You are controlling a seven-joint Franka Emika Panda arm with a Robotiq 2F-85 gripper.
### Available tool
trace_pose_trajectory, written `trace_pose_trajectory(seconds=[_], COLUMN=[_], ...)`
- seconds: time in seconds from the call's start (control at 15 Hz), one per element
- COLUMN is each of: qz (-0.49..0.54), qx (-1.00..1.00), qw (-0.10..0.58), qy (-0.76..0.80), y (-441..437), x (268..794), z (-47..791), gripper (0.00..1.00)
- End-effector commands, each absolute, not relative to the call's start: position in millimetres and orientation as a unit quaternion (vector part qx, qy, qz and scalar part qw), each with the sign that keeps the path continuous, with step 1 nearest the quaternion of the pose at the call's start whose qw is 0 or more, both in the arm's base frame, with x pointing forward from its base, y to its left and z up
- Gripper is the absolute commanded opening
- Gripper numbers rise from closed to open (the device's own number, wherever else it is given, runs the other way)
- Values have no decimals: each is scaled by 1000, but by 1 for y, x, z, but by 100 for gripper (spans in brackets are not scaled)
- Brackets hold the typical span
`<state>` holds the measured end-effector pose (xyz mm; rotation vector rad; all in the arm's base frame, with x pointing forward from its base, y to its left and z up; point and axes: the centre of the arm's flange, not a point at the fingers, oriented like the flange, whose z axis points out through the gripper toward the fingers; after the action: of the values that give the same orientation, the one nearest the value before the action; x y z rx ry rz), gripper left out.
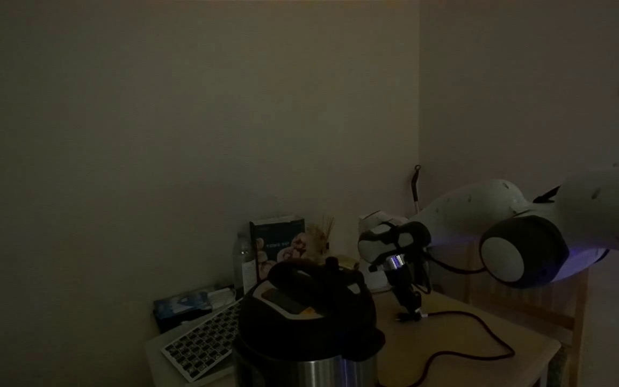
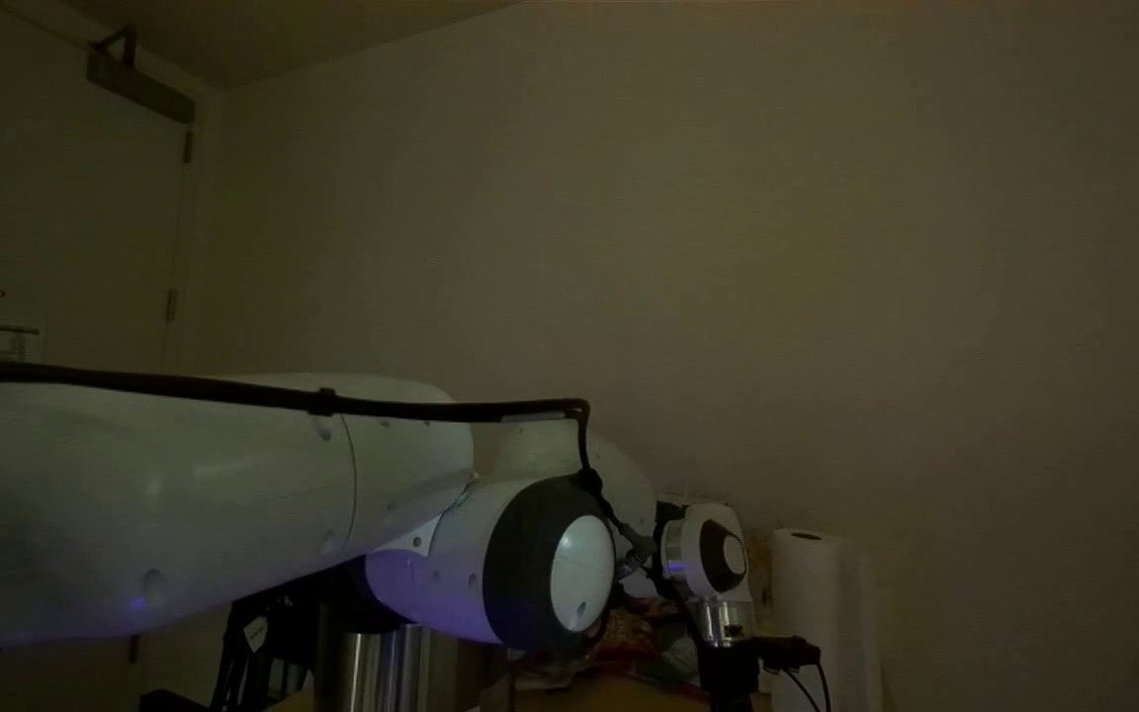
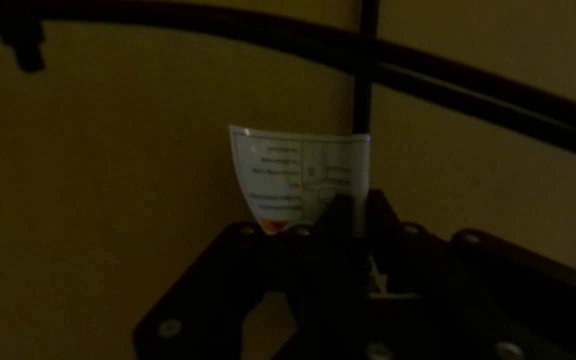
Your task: Put the cable across the object
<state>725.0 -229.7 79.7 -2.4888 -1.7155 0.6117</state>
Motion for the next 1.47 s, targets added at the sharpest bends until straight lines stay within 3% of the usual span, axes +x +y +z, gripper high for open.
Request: trace_pose_trajectory(seconds=[0.0,0.27,0.6,1.2,1.27,1.33,1.4], qz=[174,169,178,148,149,146,147], qx=[-814,-834,-853,-870,-861,-861,-860], qw=[57,65,-33,-180,-153,-157,-157], qy=[-552,-522,-489,-435,-461,-461,-463], y=[-255,-253,-192,-79,-90,-82,-79], x=[749,734,707,723,791,793,793], z=[64,83,162,264,245,251,250], gripper=[3,3,3,3,3,13,13])
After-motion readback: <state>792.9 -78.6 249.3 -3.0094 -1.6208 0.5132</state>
